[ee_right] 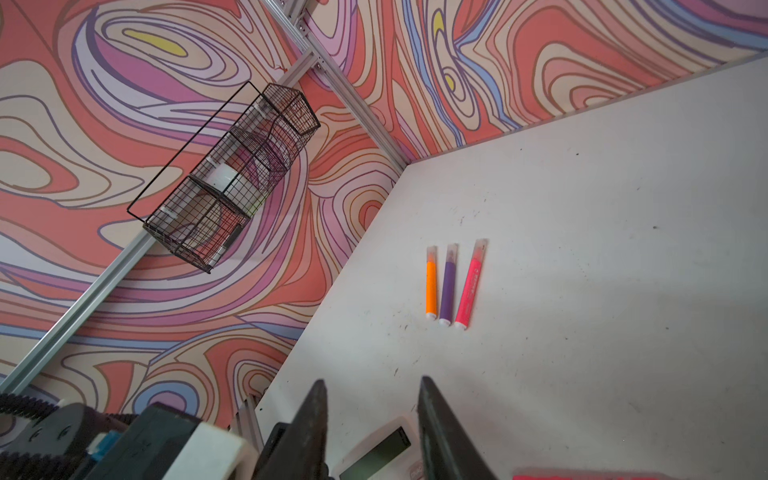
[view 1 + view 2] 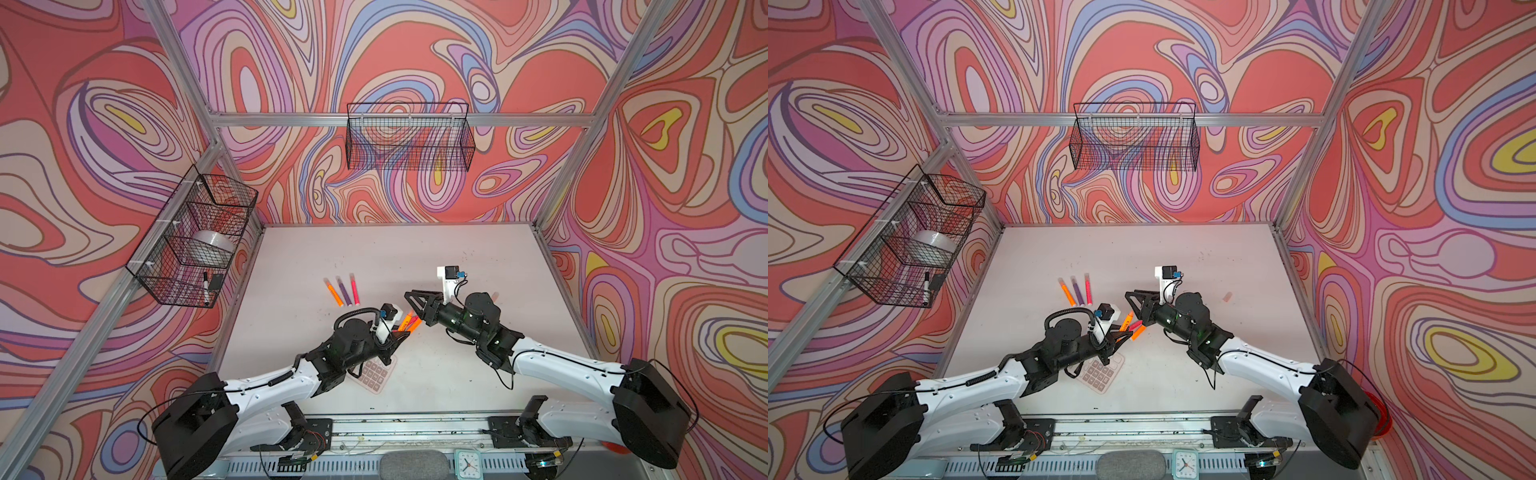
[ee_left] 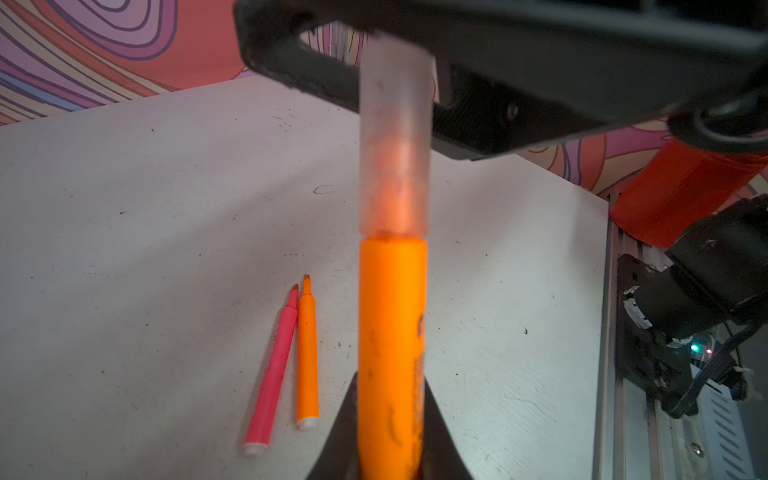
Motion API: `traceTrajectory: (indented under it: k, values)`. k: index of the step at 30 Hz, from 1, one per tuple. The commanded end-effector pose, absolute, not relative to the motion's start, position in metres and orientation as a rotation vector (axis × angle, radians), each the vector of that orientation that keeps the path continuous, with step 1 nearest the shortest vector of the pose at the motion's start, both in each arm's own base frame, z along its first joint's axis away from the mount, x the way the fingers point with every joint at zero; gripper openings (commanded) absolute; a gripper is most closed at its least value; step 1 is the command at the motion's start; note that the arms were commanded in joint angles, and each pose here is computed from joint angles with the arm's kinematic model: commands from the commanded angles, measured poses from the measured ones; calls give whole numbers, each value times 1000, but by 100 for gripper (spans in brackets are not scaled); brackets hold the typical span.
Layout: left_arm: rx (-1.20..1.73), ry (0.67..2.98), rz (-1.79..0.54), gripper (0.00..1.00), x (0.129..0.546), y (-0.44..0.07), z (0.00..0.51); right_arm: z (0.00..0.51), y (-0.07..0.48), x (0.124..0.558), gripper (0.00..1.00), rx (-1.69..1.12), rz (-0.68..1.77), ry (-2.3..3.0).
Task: Insert the pens into the pen caps
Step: 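Press the cap down with the right gripper while the left gripper holds the marker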
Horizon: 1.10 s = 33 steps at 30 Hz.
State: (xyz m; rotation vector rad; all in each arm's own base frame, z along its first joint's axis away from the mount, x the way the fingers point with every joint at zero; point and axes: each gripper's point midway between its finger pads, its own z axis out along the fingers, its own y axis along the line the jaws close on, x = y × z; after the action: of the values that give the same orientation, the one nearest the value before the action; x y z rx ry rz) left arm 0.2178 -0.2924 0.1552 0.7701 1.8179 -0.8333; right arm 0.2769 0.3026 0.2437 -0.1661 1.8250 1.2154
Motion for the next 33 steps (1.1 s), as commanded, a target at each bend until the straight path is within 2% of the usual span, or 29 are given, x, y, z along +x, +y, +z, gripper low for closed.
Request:
traceTrajectory:
  k: [1, 5, 11, 18, 28, 29, 33]
  values:
    - [759, 1757, -857, 0, 220, -299, 175, 244, 312, 272, 32, -200, 1221, 1855]
    - [757, 1757, -858, 0, 219, -298, 175, 240, 312, 269, 30, -194, 1205, 1867]
    - [715, 1760, -847, 0, 222, -293, 178, 238, 311, 265, 20, -187, 1197, 1873]
    - [650, 1759, -817, 0, 232, -289, 190, 235, 317, 264, 1, -203, 1186, 1885]
    - [525, 1690, -721, 0, 256, -279, 227, 217, 332, 251, 0, -293, 1112, 1942]
    - [500, 1646, -729, 0, 260, -281, 248, 211, 334, 249, 0, -304, 1106, 1956]
    - [465, 1603, -729, 0, 266, -278, 269, 198, 338, 240, 0, -336, 1089, 1986]
